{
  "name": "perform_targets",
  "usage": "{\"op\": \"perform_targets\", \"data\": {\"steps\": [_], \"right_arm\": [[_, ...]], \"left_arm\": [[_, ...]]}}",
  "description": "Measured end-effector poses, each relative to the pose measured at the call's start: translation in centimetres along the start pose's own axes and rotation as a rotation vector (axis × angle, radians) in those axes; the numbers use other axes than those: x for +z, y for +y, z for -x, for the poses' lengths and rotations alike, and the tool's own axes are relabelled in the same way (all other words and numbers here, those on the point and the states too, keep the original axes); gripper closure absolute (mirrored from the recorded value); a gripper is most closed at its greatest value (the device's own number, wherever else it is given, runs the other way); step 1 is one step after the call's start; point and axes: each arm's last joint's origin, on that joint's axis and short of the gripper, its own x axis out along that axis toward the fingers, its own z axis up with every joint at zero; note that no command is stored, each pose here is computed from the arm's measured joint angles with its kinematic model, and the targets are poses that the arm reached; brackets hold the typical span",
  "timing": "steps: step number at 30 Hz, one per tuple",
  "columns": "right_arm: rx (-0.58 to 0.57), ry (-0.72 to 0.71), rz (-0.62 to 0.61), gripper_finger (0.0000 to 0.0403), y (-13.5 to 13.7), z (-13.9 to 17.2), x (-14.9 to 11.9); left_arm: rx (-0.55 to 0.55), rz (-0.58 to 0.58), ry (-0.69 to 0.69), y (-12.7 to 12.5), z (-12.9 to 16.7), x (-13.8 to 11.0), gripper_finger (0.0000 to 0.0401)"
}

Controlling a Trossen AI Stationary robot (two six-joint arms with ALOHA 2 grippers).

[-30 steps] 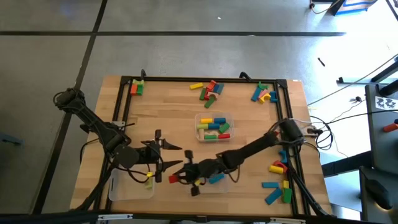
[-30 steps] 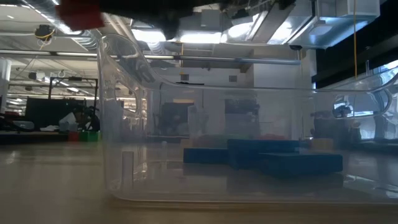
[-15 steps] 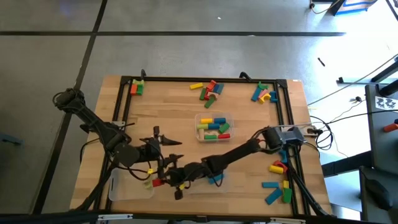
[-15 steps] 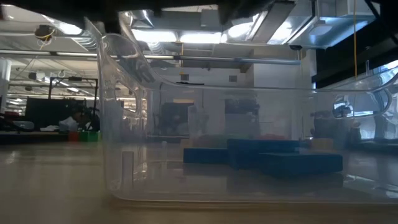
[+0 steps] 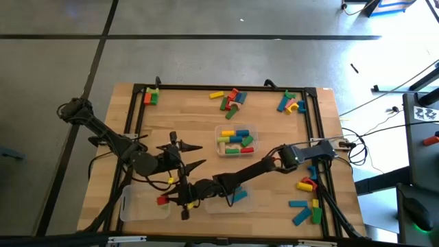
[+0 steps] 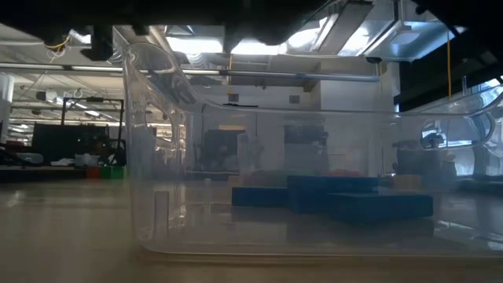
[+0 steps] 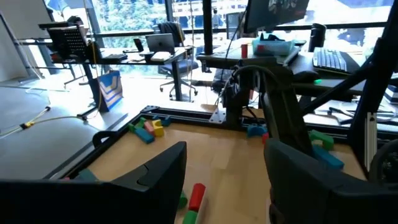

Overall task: Sort blocks by size
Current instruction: Put the red arch block into the bottom left transparent bin, then put the yellow cylindrical block into the top transparent bin

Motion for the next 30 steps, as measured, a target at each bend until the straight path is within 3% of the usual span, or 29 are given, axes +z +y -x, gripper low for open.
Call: {"op": "perform_targets", "data": {"steps": [8,16,20,24,30], "right_arm": [[0.0,-0.02,-0.046,0.0353,-0.8,-0.4,-0.3],[0.008,0.014,-0.082,0.0248,-0.9,-0.4,-0.6],[0.008,0.024,-0.075,0.0214,-0.9,-0.4,-0.7],[0.008,0.049,-0.068,0.0204,-0.9,-0.3,-0.4],[0.022,0.146,0.004,0.0214,-0.6,0.6,2.2]], "left_arm": [[0.0,0.006,-0.003,0.0,0.0,0.0,0.0191],[-0.001,0.005,-0.002,0.0,0.0,0.0,0.0191],[-0.001,0.005,-0.002,0.0,0.0,0.0,0.0191],[-0.017,0.01,-0.008,-0.1,0.5,0.2,0.0191],[-0.076,0.04,-0.039,0.4,2.8,1.5,0.0191]]}}
